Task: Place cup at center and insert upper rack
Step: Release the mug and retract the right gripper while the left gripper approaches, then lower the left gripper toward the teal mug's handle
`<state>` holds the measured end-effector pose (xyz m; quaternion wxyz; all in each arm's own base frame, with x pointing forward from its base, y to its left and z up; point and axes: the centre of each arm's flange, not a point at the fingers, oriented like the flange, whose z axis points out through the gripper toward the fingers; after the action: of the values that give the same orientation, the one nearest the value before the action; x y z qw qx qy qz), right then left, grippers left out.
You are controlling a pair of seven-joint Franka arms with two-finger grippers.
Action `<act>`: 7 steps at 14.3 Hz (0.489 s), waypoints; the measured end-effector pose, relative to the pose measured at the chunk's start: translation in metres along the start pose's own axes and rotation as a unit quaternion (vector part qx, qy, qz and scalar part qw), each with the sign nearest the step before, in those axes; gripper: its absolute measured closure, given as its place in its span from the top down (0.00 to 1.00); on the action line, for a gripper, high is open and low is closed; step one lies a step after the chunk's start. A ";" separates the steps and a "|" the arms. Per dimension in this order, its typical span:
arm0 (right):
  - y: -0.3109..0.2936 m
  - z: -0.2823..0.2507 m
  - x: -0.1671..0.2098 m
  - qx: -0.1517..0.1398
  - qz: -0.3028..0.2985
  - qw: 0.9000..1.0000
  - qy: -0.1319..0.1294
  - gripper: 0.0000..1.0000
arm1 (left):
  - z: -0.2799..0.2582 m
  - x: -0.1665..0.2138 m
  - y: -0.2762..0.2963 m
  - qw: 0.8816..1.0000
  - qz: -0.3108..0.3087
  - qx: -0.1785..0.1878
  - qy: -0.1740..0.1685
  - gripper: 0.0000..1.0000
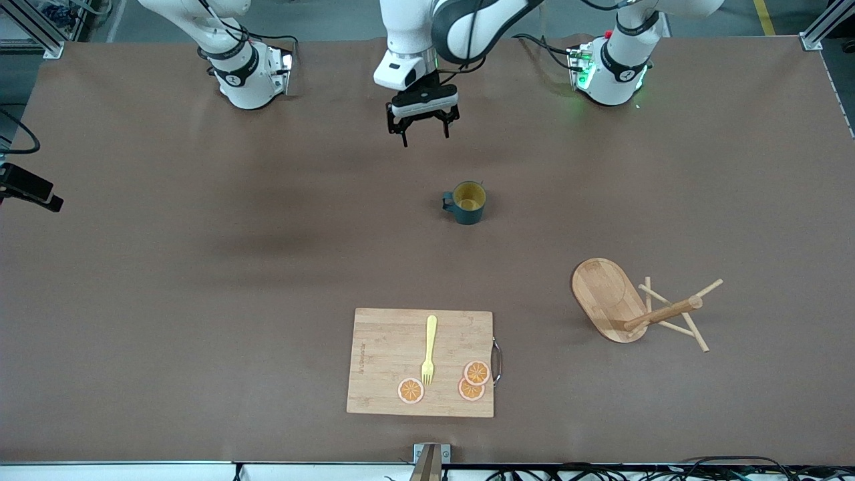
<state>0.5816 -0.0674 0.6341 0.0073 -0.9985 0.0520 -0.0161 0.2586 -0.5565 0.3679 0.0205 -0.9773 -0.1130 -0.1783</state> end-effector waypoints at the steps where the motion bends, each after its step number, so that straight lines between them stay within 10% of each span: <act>1: -0.001 0.001 -0.003 0.000 -0.001 1.000 0.004 1.00 | 0.007 -0.009 0.003 1.000 -0.006 -0.002 0.014 1.00; 7: -0.019 -0.001 -0.019 -0.018 -0.025 0.999 0.011 1.00 | 0.054 -0.056 0.010 0.992 -0.031 -0.027 0.116 1.00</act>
<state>0.5646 -0.0461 0.6343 -0.0113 -0.9992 0.0271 -0.0261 0.2284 -0.5736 0.2972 0.0010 -0.9462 -0.1355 -0.2937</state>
